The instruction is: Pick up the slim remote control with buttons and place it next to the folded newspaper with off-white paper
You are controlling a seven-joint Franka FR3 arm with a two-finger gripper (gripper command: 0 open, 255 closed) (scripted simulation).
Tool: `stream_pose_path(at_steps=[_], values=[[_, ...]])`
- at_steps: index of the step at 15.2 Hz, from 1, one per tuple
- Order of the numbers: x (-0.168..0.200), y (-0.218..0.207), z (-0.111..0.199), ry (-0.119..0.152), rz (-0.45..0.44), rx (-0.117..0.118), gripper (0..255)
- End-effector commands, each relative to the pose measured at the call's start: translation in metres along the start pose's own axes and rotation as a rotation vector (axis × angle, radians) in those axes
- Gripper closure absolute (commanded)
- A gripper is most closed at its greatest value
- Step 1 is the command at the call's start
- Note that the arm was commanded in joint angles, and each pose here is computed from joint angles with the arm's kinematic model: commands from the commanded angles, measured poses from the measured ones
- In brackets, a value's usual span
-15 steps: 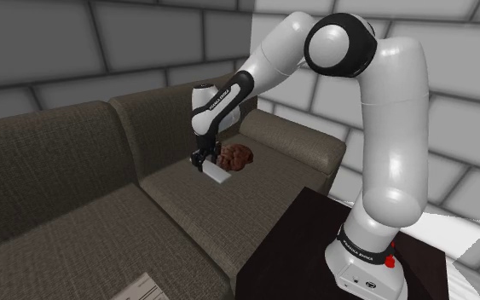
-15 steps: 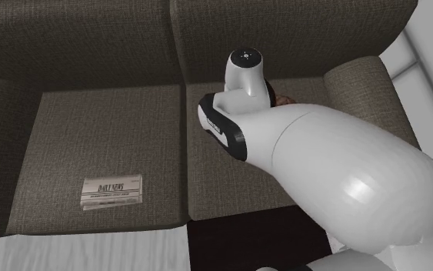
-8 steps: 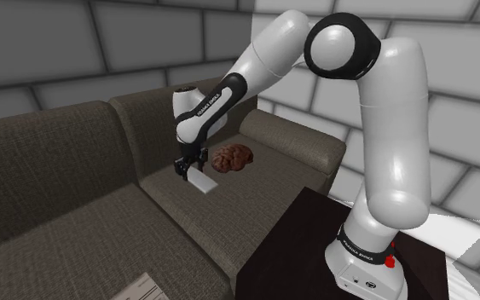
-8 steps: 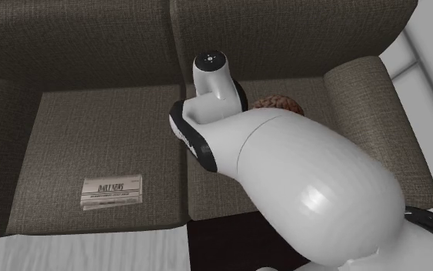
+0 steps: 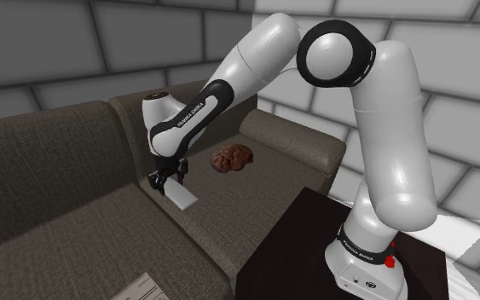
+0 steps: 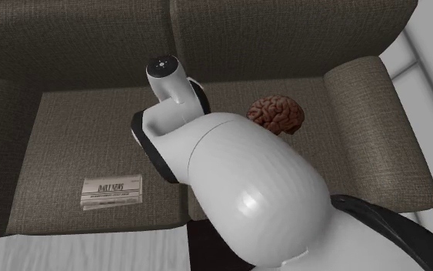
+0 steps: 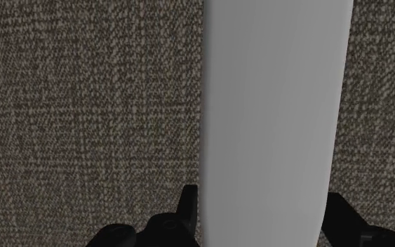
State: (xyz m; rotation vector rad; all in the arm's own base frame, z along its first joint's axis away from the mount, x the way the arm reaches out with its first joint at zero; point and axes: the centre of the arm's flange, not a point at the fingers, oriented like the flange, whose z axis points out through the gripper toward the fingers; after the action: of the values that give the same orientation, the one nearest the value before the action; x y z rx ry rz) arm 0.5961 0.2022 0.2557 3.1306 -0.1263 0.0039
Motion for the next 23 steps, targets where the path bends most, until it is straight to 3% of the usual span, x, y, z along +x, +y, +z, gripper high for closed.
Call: stream_pose_path(at_steps=[1, 11, 23], values=[[-0.005, -0.027, 0.0, 0.0, 0.001, 0.0, 255], [-0.018, -0.156, -0.002, 0.0, 0.001, 0.0, 255], [-0.019, -0.157, 0.061, 0.0, 0.001, 0.0, 255]])
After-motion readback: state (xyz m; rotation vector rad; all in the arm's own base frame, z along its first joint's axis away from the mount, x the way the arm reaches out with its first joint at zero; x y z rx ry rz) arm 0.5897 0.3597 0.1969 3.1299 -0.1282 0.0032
